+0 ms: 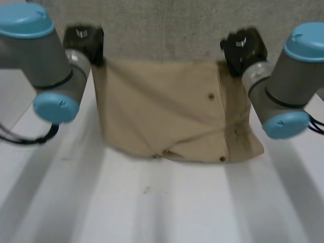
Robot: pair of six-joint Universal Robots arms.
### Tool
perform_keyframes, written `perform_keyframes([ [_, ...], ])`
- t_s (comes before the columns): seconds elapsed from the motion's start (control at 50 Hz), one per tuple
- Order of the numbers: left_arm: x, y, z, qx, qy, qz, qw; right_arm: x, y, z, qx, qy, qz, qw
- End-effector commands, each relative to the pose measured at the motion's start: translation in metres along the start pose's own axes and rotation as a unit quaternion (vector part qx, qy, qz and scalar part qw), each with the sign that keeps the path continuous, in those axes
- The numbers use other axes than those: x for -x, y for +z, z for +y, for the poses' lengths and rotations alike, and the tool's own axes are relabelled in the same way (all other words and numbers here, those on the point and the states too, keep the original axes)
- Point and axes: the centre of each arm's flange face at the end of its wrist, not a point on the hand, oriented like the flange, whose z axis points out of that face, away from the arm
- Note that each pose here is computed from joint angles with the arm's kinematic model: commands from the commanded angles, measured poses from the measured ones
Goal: Fold the shorts.
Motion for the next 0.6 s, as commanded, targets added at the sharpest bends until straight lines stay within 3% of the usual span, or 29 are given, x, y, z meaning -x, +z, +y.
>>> perform_keyframes([
  [0.02,0.03,0.016,-0.131,-0.281,-0.049,-0.108,0.952,-0.043,0.038,-0.066,-0.216,0.014,0.144,0.966],
  [0.1,0.046,-0.004,-0.183,-0.366,-0.077,-0.136,0.918,-0.07,0.035,-0.107,-0.303,0.04,0.19,0.933],
  [0.16,0.049,-0.011,-0.192,-0.377,-0.085,-0.135,0.912,-0.077,0.032,-0.114,-0.31,0.055,0.19,0.93],
  [0.3,0.037,-0.007,-0.141,-0.287,-0.093,-0.1,0.948,-0.062,0.031,-0.092,-0.248,0.061,0.151,0.955],
  [0.42,0.015,-0.013,-0.051,-0.143,-0.074,-0.064,0.985,-0.028,0.029,-0.044,-0.158,0.06,0.088,0.982],
  [0.5,-0.001,-0.033,0.018,-0.031,-0.049,-0.036,0.998,0.017,0.011,0.014,-0.045,0.057,-0.014,0.997],
  [0.6,-0.011,-0.068,0.081,0.091,-0.016,-0.007,0.996,0.056,-0.019,0.07,0.085,0.046,-0.101,0.99],
])
